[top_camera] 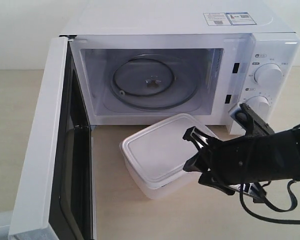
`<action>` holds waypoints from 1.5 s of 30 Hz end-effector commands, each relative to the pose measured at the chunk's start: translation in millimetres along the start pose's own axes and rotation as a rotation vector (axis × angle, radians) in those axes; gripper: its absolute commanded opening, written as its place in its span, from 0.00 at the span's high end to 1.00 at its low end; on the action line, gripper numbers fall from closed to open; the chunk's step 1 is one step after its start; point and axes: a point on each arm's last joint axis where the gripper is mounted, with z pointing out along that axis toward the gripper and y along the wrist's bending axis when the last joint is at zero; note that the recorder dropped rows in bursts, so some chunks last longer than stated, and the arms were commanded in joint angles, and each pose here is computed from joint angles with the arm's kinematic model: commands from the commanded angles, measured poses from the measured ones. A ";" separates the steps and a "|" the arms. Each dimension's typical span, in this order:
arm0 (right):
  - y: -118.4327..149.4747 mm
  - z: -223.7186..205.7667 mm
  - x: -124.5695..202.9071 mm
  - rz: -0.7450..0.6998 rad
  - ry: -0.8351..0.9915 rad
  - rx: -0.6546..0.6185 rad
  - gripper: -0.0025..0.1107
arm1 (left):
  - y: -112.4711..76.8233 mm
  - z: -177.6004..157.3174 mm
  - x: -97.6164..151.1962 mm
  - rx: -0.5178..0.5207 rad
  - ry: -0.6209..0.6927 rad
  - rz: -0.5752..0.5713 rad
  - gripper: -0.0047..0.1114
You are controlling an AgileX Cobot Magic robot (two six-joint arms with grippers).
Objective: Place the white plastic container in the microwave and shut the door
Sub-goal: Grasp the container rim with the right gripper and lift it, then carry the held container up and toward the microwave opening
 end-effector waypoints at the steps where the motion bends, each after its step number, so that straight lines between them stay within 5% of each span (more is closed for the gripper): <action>1: 7.3 -0.4 -6.9 -0.011 -0.042 -0.001 0.62 | 0.1 0.1 1.0 -0.002 0.001 -0.009 0.92; 14: 11.8 25.0 -17.3 0.048 -0.026 0.029 0.63 | 0.1 0.1 0.8 -0.002 -0.001 -0.009 0.92; 18: 9.0 24.8 -20.4 0.007 -0.060 0.060 0.98 | 0.1 0.1 0.8 -0.002 -0.001 -0.009 0.92; 38: 47.7 -38.0 -12.1 -0.295 -0.086 -0.152 0.98 | 0.1 0.1 0.9 -0.002 0.001 -0.009 0.92; 45: 21.5 -35.8 2.8 -0.231 -0.042 -0.093 0.98 | 0.1 0.1 0.9 -0.002 0.001 -0.009 0.92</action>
